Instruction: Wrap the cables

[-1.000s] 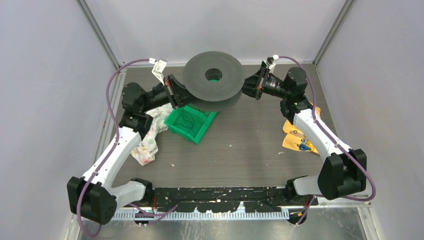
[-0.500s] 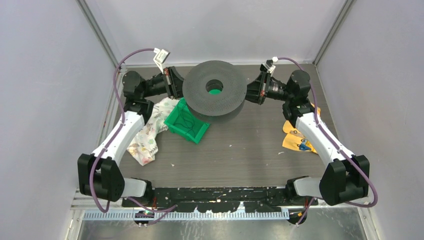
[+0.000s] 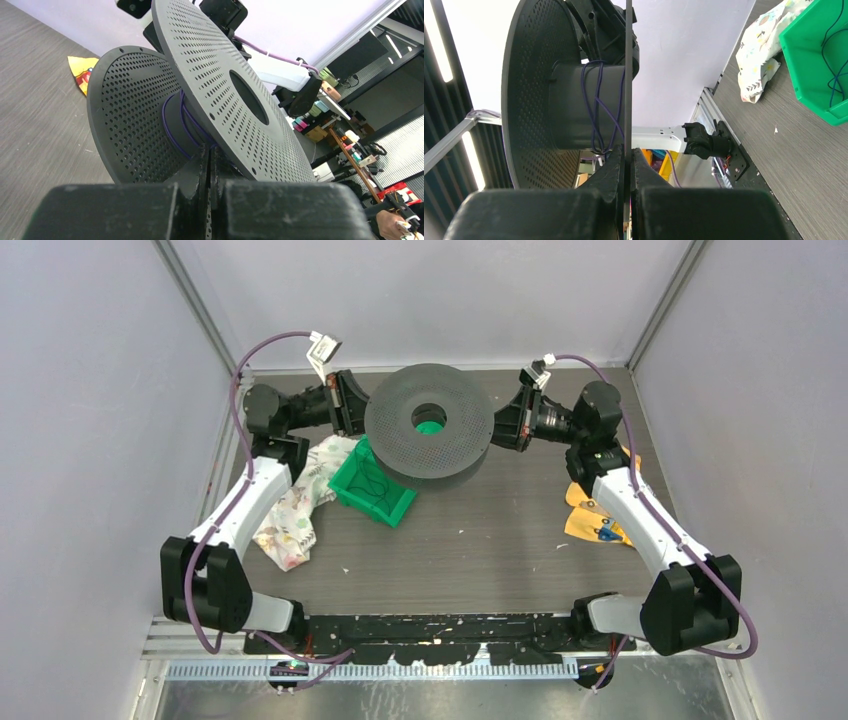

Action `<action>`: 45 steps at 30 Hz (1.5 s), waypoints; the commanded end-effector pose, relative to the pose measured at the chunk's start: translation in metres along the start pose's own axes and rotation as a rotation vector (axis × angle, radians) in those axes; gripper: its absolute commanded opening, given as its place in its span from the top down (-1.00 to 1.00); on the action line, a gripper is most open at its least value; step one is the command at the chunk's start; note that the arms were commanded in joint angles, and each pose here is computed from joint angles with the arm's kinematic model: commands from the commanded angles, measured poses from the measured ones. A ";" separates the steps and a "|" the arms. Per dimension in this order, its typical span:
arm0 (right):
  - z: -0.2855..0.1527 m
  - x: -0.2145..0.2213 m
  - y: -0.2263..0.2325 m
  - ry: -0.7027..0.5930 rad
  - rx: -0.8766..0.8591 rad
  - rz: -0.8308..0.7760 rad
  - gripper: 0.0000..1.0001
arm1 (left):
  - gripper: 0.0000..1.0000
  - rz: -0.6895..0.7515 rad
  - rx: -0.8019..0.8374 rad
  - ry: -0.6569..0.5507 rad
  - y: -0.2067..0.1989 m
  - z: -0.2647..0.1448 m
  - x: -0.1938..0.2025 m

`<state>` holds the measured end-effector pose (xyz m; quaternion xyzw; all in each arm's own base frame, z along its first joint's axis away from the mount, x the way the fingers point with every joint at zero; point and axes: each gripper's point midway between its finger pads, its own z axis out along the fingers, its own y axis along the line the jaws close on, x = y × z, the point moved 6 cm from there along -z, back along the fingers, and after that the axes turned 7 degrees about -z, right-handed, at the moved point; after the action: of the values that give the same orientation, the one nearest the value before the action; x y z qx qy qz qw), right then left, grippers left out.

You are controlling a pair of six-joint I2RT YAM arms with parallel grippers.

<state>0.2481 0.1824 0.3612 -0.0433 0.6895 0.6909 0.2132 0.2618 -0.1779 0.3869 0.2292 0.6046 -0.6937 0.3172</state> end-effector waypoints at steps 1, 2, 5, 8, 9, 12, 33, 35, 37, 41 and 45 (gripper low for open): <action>-0.004 0.019 0.027 0.108 -0.077 -0.119 0.99 | 0.99 0.089 0.001 -0.109 -0.006 0.001 -0.021; -0.004 0.019 0.026 0.112 -0.076 -0.119 0.99 | 0.99 0.089 0.000 -0.110 -0.005 0.001 -0.021; -0.004 0.020 0.026 0.114 -0.070 -0.121 0.99 | 0.99 0.082 -0.002 -0.108 -0.004 0.001 -0.021; -0.003 0.019 0.024 0.111 -0.052 -0.120 0.99 | 0.99 0.070 -0.006 -0.102 0.000 0.000 -0.019; -0.003 0.020 0.023 0.111 -0.051 -0.118 0.99 | 0.99 0.067 -0.007 -0.101 0.001 0.000 -0.018; -0.003 0.019 0.021 0.110 -0.045 -0.112 0.99 | 0.98 0.055 -0.010 -0.101 0.004 0.000 -0.018; -0.004 0.023 0.014 0.114 0.000 -0.125 0.99 | 0.63 0.024 -0.064 -0.112 0.019 -0.003 -0.022; -0.005 0.024 0.012 0.119 0.011 -0.121 0.99 | 0.64 0.022 -0.076 -0.119 0.022 -0.003 -0.023; -0.006 0.026 0.009 0.122 0.022 -0.122 0.99 | 0.64 0.013 -0.095 -0.127 0.026 -0.004 -0.024; -0.008 0.030 0.003 0.128 0.048 -0.116 0.99 | 0.56 0.002 -0.142 -0.142 0.035 -0.008 -0.027; -0.011 0.034 -0.004 0.129 0.058 -0.112 0.99 | 0.46 -0.004 -0.213 -0.165 0.047 -0.015 -0.028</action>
<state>0.2294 0.1845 0.3256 -0.0798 0.7355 0.6499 0.1739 0.3055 -0.1695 0.3624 0.1378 0.6421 -0.6701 0.3461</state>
